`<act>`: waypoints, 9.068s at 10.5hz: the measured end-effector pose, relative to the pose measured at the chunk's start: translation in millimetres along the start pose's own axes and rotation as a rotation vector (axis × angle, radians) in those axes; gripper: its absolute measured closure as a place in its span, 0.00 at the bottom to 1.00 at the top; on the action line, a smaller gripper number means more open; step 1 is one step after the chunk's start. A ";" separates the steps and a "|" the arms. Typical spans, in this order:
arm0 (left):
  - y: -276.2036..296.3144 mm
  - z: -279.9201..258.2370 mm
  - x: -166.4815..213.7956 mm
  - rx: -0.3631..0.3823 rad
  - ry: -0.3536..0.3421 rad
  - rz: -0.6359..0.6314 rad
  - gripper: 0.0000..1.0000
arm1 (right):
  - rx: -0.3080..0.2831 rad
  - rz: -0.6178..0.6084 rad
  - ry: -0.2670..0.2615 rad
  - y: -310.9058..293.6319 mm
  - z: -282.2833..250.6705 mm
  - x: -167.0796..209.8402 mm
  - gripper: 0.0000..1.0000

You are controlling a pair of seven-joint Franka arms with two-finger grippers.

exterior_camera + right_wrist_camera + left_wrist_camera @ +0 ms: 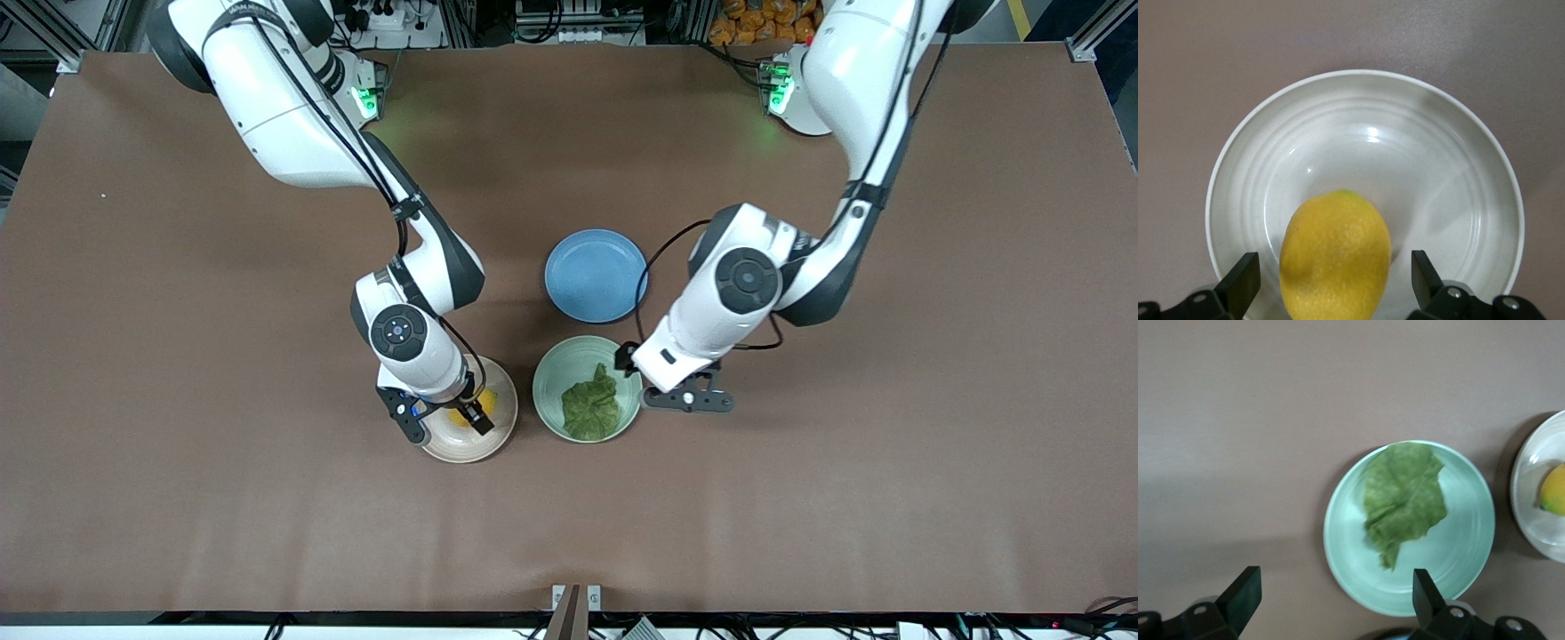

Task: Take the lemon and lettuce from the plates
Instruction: 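Close the right gripper on the lemon while the left gripper grasps lettuce, then carry the lemon off the plate and set it on the table, then lift the lettuce off the green plate with the left gripper, then lower the lettuce onto the table and open the left gripper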

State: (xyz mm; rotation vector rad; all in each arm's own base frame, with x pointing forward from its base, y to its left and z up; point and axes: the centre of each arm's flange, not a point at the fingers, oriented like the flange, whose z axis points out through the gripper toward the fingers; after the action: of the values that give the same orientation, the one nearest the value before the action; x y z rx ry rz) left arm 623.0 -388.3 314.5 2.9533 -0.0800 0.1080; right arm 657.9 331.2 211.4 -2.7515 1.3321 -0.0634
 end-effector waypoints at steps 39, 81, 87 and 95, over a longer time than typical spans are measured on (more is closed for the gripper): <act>36.3 147.6 -12.6 -0.119 0.191 -0.211 0.97 | -0.078 -0.639 -0.051 214.6 -81.7 218.4 0.32; -238.4 2.9 39.7 0.237 -0.418 0.080 0.97 | -0.022 -0.694 -0.015 277.6 -390.5 240.3 0.00; -268.7 33.6 43.5 0.246 -0.421 0.108 0.86 | -0.045 -0.720 -0.008 277.4 -437.0 224.5 0.00; -268.5 22.4 50.0 0.270 -0.400 0.164 0.00 | -0.034 -0.743 0.028 272.4 -454.2 222.1 0.00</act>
State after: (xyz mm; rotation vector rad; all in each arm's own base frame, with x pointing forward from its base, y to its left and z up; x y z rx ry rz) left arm 690.5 -131.3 247.5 3.1839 -0.3898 -0.4885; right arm 549.5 -37.3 638.4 -3.1078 0.2495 -0.1238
